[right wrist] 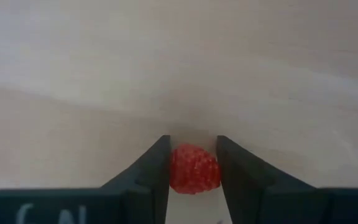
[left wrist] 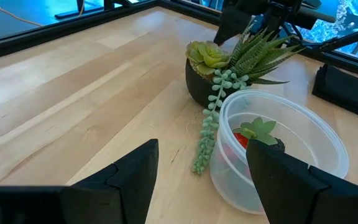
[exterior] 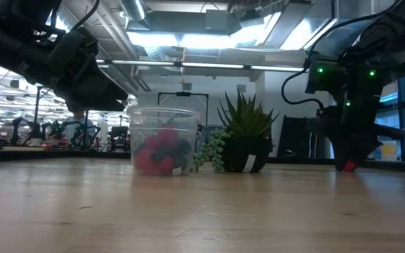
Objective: Pick and placing Produce into tupperware
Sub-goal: Put the raspberry into the transparent container
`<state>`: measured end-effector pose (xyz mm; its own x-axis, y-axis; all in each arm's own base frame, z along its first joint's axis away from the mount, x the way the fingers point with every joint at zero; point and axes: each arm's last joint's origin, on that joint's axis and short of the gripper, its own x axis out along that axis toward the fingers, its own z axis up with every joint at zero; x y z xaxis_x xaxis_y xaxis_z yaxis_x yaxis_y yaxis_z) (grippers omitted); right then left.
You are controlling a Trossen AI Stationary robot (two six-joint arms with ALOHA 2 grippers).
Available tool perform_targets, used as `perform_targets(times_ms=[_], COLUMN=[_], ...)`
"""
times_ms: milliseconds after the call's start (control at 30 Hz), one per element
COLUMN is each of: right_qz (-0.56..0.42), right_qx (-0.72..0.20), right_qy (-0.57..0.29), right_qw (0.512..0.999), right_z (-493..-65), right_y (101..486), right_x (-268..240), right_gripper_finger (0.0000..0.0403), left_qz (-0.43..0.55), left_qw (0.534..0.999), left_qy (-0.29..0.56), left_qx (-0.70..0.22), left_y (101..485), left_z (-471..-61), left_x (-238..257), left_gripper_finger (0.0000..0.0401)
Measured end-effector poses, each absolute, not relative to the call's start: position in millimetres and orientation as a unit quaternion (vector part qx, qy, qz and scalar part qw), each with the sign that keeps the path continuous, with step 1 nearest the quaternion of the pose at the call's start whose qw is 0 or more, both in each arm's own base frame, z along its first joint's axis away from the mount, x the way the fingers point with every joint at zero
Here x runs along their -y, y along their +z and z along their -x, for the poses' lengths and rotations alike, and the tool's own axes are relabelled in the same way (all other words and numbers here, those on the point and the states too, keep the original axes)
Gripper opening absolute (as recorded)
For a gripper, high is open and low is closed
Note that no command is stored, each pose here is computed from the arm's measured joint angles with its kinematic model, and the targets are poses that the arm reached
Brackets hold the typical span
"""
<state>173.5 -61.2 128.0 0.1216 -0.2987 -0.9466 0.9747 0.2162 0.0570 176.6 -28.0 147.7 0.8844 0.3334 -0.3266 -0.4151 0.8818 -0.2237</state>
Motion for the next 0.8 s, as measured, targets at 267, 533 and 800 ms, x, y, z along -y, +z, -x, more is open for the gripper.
perform_targets(times_ms=[267, 533, 800], right_qz=[-0.358, -0.282, -0.168], right_qx=[-0.416, -0.305, -0.259], right_qy=[-0.42, -0.316, -0.207], right_qw=[0.723, 0.853, 0.928], right_z=[-217, -263, -316], right_y=[190, 303, 370], right_x=[66, 62, 31], right_gripper_finger=[0.0114, 0.0114, 0.0114], left_qz=[0.145, 0.145, 0.144], left_qw=[0.96, 0.96, 0.96], left_qy=[0.195, 0.195, 0.195], left_qx=[-0.141, -0.141, -0.141], left_y=[148, 148, 148], left_z=[-177, -177, -177], left_x=[28, 28, 28], left_gripper_finger=[0.0236, 0.0236, 0.0236])
